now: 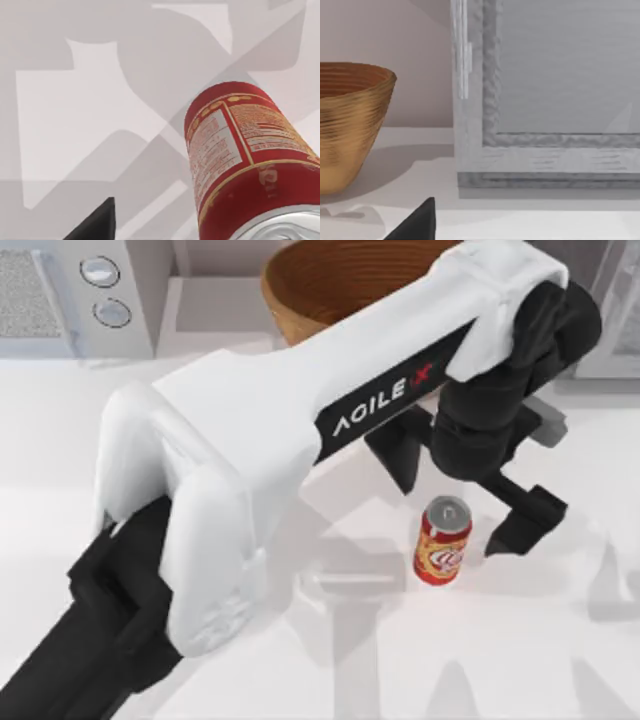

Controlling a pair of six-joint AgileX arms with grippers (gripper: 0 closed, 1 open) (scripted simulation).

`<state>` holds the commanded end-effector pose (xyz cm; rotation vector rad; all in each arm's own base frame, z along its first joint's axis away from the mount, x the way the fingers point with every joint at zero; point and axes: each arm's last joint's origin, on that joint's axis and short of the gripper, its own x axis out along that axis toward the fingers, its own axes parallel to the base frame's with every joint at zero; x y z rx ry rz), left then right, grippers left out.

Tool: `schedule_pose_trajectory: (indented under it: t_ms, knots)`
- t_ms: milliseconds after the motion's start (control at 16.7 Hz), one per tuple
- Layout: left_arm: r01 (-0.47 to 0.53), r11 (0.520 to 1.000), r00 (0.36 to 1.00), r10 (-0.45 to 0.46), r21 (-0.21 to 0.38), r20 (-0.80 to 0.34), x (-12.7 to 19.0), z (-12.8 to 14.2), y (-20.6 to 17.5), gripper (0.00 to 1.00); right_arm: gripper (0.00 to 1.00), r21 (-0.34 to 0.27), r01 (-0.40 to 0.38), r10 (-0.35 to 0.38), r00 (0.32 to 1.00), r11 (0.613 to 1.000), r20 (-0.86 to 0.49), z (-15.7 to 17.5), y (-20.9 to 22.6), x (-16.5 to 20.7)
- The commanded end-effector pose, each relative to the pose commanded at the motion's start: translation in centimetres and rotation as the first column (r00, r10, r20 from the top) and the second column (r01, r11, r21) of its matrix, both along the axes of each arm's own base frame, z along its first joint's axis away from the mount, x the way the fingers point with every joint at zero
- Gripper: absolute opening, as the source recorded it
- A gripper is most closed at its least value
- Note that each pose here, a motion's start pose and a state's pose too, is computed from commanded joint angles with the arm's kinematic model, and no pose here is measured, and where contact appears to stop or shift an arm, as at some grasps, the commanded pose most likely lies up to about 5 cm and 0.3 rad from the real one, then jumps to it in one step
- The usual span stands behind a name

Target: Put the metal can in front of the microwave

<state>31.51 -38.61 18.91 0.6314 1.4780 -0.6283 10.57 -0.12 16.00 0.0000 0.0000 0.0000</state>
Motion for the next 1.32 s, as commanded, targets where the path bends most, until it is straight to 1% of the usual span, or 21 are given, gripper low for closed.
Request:
schedule_pose_trajectory:
  t_ms: [180, 300, 600, 1320]
  knots:
    - [0.0, 1.0, 1.0, 0.0, 0.002, -0.001, -0.2, -1.9, 0.2, 1.0, 1.0, 0.0, 0.0, 0.0, 1.0, 1.0, 0.0, 0.0, 0.0, 0.0]
    - [0.0, 1.0, 1.0, 0.0, 0.0, 0.0, -0.3, -2.7, 0.3, 1.0, 1.0, 0.0, 0.0, 0.0, 1.0, 1.0, 0.0, 0.0, 0.0, 0.0]
    - [0.0, 1.0, 1.0, 0.0, -0.002, 0.002, -0.4, -2.9, 0.3, 1.0, 1.0, 0.0, 0.0, 0.0, 1.0, 1.0, 0.0, 0.0, 0.0, 0.0]
    - [0.0, 1.0, 1.0, 0.0, -0.002, 0.002, -0.4, -2.9, 0.3, 0.1, 1.0, 0.0, 0.0, 0.0, 1.0, 1.0, 0.0, 0.0, 0.0, 0.0]
